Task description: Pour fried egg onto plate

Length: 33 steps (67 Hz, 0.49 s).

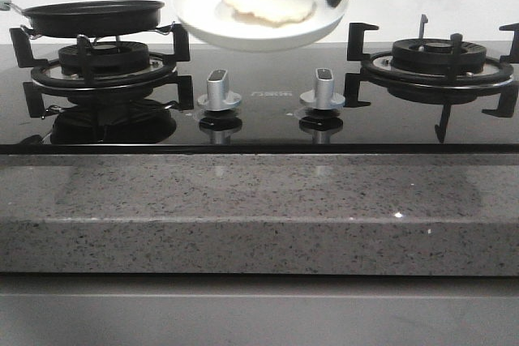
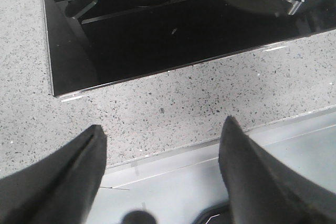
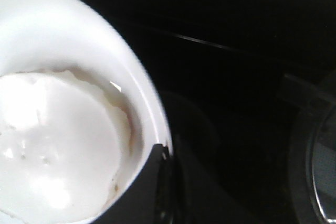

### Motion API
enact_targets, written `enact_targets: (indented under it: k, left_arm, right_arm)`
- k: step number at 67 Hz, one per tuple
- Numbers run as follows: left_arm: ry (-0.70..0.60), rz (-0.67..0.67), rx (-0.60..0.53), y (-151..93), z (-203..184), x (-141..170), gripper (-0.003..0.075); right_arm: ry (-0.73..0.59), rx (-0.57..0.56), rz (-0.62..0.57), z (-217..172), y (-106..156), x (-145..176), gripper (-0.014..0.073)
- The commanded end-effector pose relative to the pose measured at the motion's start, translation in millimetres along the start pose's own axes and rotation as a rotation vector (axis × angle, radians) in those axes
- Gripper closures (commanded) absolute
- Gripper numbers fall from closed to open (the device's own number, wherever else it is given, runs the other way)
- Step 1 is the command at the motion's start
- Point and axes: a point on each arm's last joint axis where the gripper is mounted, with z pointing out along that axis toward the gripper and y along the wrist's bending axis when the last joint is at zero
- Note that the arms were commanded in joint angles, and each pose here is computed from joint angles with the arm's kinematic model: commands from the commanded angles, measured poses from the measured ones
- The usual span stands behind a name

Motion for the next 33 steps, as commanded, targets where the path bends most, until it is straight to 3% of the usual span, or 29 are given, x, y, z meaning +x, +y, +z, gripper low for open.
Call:
enact_targets:
  k: [1,21,29,33]
  left_arm:
    - [-0.091,-0.008,0.000,-1,-6,-11,0.0272]
    - [-0.091,-0.009,0.003,-1,-6,-11,0.0272]
    - [-0.093,-0.015,0.012,-2,-6,-11,0.0272]
    - [-0.094,-0.018,0.018,-2,-6,-11,0.0272]
  right_arm:
    - [-0.109,-0.031,0.015,-18,8,-18,0.0662]
    - [-0.033,-0.021,0.036,17,-5,-10,0.0653]
    - [-0.028,-0.012,0.030,17,-6,-10,0.0560]
    - [-0.026,-0.007,0.026,17,-6,-9,0.0466]
